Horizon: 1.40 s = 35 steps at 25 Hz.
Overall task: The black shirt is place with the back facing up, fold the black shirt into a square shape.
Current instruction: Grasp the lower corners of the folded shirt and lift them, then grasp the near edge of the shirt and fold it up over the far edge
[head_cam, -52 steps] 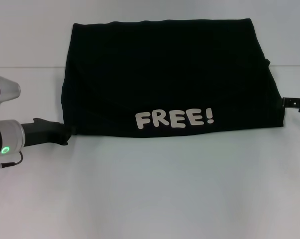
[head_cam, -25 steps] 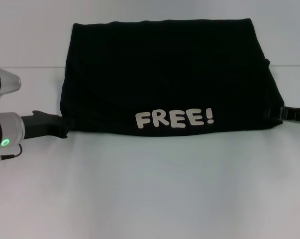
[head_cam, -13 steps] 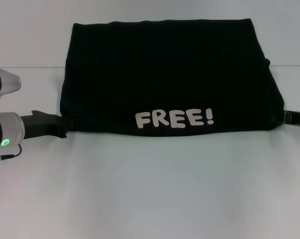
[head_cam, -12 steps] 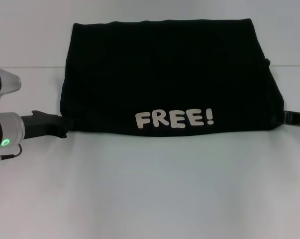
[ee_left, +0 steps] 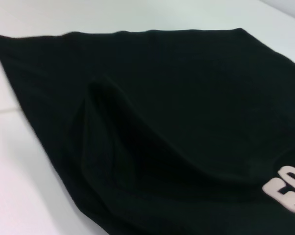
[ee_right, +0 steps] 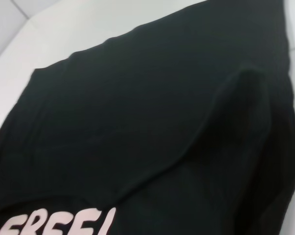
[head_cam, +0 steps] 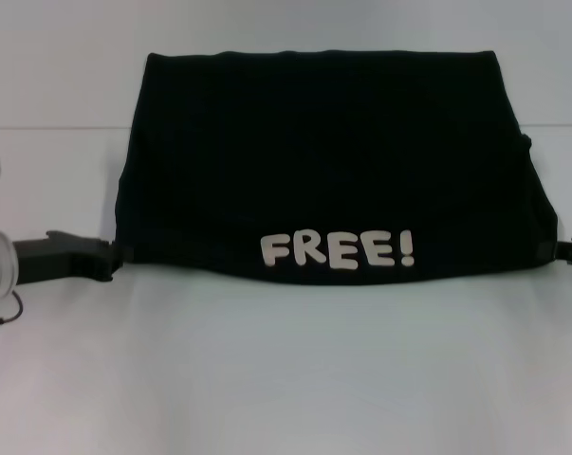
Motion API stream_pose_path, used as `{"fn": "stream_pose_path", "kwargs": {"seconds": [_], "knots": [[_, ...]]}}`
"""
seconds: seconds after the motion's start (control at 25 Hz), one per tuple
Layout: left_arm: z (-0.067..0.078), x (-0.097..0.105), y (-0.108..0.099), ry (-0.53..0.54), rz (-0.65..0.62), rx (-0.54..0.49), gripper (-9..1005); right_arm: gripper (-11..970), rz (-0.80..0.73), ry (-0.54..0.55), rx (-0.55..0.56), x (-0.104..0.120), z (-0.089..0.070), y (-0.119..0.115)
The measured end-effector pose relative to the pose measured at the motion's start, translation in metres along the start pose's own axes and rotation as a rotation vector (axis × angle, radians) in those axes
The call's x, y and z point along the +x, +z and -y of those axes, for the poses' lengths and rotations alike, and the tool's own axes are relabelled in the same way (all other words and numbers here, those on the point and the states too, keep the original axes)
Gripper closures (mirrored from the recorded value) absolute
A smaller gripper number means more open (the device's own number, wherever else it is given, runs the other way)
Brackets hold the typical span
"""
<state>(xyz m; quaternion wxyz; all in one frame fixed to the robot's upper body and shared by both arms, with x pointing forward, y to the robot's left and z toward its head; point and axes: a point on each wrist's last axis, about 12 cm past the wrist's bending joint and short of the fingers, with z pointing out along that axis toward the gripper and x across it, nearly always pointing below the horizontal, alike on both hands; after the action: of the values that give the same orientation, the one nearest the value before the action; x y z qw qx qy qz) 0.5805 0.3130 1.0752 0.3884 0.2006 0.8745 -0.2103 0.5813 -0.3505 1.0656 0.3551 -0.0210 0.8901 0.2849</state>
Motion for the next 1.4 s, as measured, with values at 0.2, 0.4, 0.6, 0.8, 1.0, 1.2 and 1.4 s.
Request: {"fn": "stream_pose_path", "kwargs": {"seconds": [0.2, 0.4, 0.6, 0.8, 1.0, 1.2, 1.4], "knots": [[0.008, 0.012, -0.019, -0.032, -0.013, 0.129, 993, 938, -0.026, -0.006, -0.084, 0.021, 0.002, -0.019], [0.018, 0.023, -0.045, -0.071, -0.012, 0.294, 993, 938, -0.053, -0.030, -0.168, 0.051, 0.007, -0.046], [0.025, 0.038, -0.070, -0.128, -0.017, 0.431, 993, 938, -0.073, -0.027, -0.182, 0.082, 0.017, -0.071], [0.031, 0.054, -0.086, -0.189, -0.045, 0.501, 993, 939, -0.058, -0.036, -0.206, 0.104, 0.025, -0.102], [0.038, 0.070, -0.096, -0.227, -0.106, 0.565, 993, 939, -0.053, -0.036, -0.237, 0.120, 0.027, -0.129], [0.042, 0.078, -0.100, -0.251, -0.155, 0.592, 993, 938, -0.062, -0.017, -0.269, 0.139, 0.026, -0.149], [0.046, 0.087, -0.102, -0.280, -0.193, 0.609, 993, 938, -0.076, 0.015, -0.265, 0.154, 0.026, -0.161]]}}
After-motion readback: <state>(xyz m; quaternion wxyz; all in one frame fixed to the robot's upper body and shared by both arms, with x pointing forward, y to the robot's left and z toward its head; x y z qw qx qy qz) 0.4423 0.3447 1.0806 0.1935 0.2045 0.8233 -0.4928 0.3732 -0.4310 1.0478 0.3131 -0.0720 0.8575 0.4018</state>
